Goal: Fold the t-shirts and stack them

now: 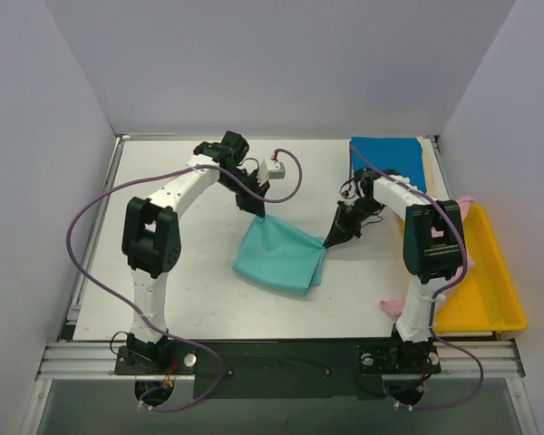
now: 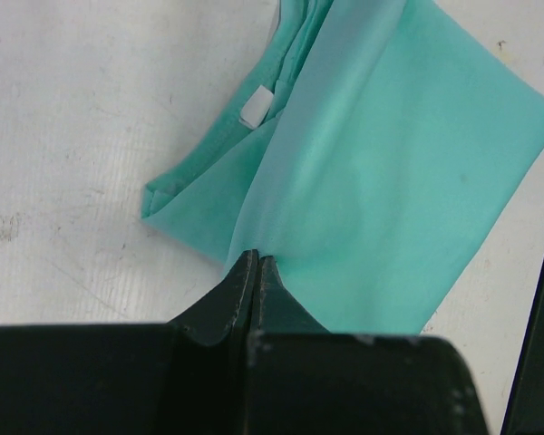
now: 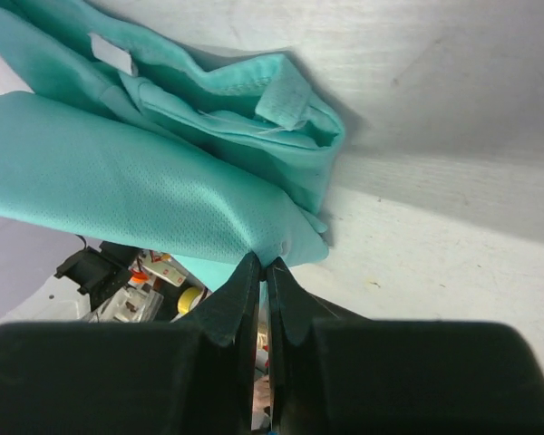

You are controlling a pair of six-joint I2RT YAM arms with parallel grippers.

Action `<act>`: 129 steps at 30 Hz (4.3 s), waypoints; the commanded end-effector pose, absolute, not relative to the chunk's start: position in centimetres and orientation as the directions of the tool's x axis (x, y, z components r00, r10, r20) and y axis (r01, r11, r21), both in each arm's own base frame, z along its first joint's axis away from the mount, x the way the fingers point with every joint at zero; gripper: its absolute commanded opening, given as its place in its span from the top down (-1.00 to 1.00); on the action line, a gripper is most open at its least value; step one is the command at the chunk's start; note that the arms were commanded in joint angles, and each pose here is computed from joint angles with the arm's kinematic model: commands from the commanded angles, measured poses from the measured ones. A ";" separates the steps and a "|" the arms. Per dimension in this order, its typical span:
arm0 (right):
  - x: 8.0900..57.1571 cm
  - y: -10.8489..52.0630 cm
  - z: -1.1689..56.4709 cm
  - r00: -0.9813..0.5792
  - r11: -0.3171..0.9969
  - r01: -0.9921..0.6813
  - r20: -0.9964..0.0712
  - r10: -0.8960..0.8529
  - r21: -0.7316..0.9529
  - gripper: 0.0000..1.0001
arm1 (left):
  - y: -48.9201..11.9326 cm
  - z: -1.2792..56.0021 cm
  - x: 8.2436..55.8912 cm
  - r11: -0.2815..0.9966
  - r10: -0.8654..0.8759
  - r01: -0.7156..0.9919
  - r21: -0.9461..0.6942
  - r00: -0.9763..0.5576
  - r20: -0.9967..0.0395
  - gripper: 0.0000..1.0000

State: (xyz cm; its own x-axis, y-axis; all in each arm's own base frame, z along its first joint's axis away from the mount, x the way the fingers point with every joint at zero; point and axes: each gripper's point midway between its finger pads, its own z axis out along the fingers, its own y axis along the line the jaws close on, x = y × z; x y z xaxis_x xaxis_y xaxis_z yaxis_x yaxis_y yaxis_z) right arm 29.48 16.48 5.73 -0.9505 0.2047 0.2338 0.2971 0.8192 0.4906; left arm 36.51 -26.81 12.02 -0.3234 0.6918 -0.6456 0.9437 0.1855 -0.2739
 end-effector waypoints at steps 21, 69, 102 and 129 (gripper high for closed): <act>36.7 10.5 10.1 -0.914 0.886 0.244 -0.213 0.346 0.393 0.19 | -29.8 13.6 44.8 0.435 0.525 0.887 -0.156 -0.391 -0.757 -0.09; 20.0 18.0 1.1 -0.994 0.901 0.024 0.110 -0.027 0.434 1.00 | -28.4 5.2 24.9 0.339 0.665 0.797 -0.500 -0.579 -0.472 0.52; 31.2 16.7 1.4 -0.977 0.872 0.134 -0.087 0.197 0.472 -0.26 | -26.6 4.5 32.7 0.712 0.207 0.368 -0.598 -0.924 -0.323 -0.55; 32.8 16.8 1.0 -0.976 0.815 0.146 -0.055 0.213 0.561 -0.26 | -27.8 3.5 34.0 0.606 0.139 0.269 -0.749 -0.963 -0.233 1.00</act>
